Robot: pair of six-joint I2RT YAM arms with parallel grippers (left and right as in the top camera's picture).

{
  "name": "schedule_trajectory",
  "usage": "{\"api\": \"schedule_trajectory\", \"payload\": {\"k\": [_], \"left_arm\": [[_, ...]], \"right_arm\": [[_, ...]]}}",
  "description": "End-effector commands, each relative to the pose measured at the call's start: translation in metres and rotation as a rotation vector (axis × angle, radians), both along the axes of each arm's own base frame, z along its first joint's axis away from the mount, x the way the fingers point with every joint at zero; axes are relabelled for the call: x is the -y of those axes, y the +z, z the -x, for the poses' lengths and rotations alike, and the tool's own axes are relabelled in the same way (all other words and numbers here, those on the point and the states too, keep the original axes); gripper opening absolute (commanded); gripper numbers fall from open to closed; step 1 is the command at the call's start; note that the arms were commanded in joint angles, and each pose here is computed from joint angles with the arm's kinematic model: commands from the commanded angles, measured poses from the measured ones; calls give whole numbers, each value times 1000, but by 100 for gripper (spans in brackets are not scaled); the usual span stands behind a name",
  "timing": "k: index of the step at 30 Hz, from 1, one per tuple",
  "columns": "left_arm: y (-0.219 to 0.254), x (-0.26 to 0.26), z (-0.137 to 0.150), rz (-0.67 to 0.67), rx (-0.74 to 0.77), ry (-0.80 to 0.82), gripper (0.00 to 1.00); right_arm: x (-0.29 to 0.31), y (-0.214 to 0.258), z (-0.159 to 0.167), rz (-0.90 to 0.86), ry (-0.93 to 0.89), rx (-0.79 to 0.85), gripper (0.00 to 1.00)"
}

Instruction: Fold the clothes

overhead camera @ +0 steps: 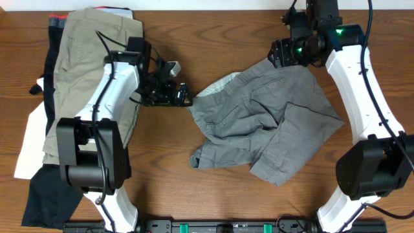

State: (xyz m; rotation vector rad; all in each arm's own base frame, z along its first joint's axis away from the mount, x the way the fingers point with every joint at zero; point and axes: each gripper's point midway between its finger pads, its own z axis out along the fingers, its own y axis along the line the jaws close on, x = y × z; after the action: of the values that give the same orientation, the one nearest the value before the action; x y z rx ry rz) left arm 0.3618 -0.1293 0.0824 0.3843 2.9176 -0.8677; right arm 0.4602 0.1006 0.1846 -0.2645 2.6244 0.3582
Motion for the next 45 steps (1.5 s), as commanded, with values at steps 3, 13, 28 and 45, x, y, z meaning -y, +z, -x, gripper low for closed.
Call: {"api": "schedule_trajectory", "payload": {"k": [3,13,28,45], "left_arm": [[-1,33,4,69,-32,16,100],[-31,21,-4,-227,-49,223,100],[-50,54,-4,-136,-108,220,99],[-51,58,-11,-108,-99,241,6]], "right_arm": [[4,-6,-4,5,1,-5,69],[4,-6,-5,5,1,-1,71],[4,-2,-12,5,-1,32,71],[64,-53,-107,97,-122,233,61]]}}
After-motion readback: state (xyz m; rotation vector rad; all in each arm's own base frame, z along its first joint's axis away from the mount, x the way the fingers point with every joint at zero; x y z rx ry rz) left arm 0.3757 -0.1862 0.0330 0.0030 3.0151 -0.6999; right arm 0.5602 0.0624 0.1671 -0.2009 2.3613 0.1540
